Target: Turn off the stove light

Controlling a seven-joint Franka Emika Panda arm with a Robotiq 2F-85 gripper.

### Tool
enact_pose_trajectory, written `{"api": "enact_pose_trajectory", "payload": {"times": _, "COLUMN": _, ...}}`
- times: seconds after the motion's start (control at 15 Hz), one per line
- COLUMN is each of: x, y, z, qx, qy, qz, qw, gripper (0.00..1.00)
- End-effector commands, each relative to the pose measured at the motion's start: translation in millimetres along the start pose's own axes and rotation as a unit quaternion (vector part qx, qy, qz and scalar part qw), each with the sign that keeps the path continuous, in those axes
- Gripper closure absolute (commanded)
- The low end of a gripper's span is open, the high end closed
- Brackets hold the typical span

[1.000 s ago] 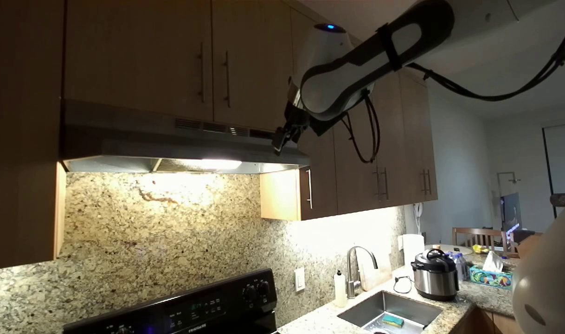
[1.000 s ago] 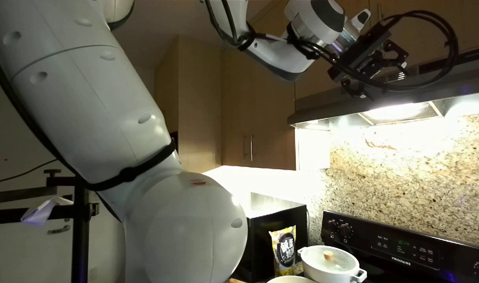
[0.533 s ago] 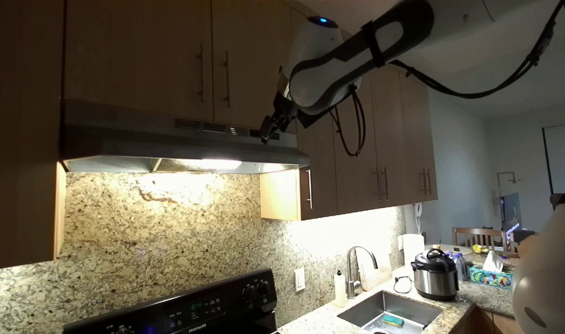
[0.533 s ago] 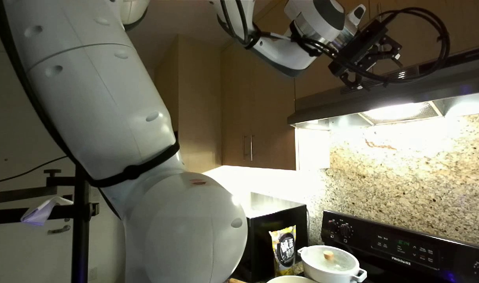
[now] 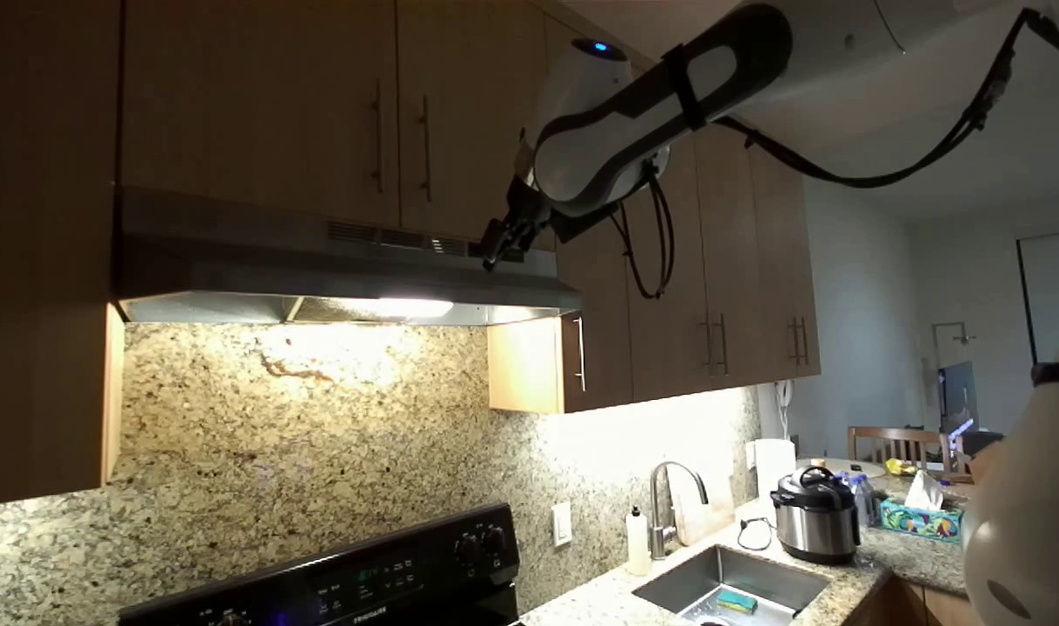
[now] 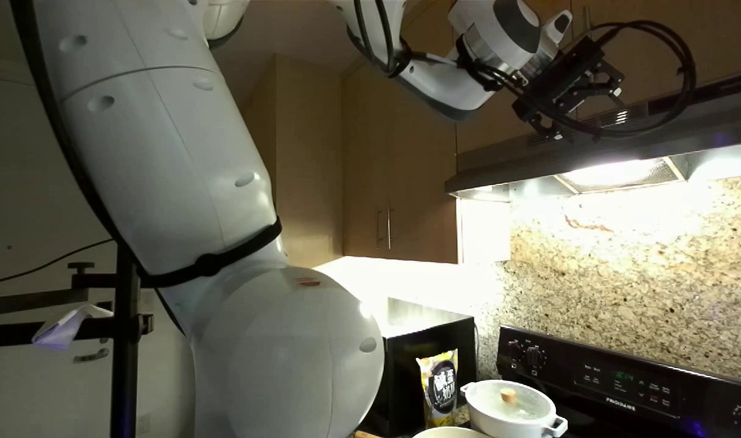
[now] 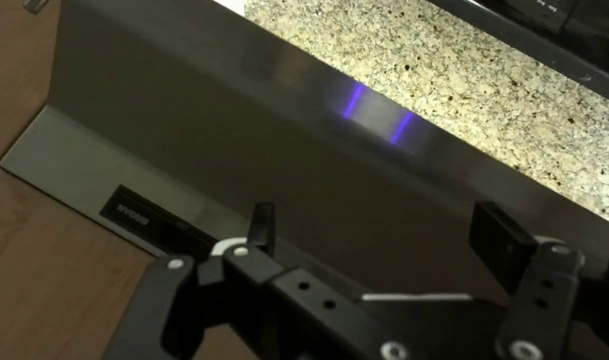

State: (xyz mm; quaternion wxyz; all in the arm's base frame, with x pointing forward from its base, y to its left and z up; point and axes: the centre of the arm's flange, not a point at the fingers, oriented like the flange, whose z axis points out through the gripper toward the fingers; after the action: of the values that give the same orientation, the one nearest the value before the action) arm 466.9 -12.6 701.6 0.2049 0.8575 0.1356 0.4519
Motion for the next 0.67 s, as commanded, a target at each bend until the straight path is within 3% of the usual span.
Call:
{"api": "enact_pose_trajectory", "payload": {"times": 0.0, "x": -3, "y": 10, "z": 11, "qx": 0.035, "qy": 0.021, "qz": 0.037, "qw": 0.9985, "gripper": 0.0}}
{"api": "enact_pose_trajectory", "payload": {"times": 0.27, "x": 5, "y": 28, "z": 15, "qx": 0.041, "qy": 0.07, "qz": 0.101, "qw": 0.9915, "gripper": 0.0}}
{"api": "enact_pose_trajectory", "payload": {"times": 0.6, "x": 12, "y": 43, "z": 26, "qx": 0.035, "qy": 0.101, "qz": 0.12, "qw": 0.987, "gripper": 0.0}}
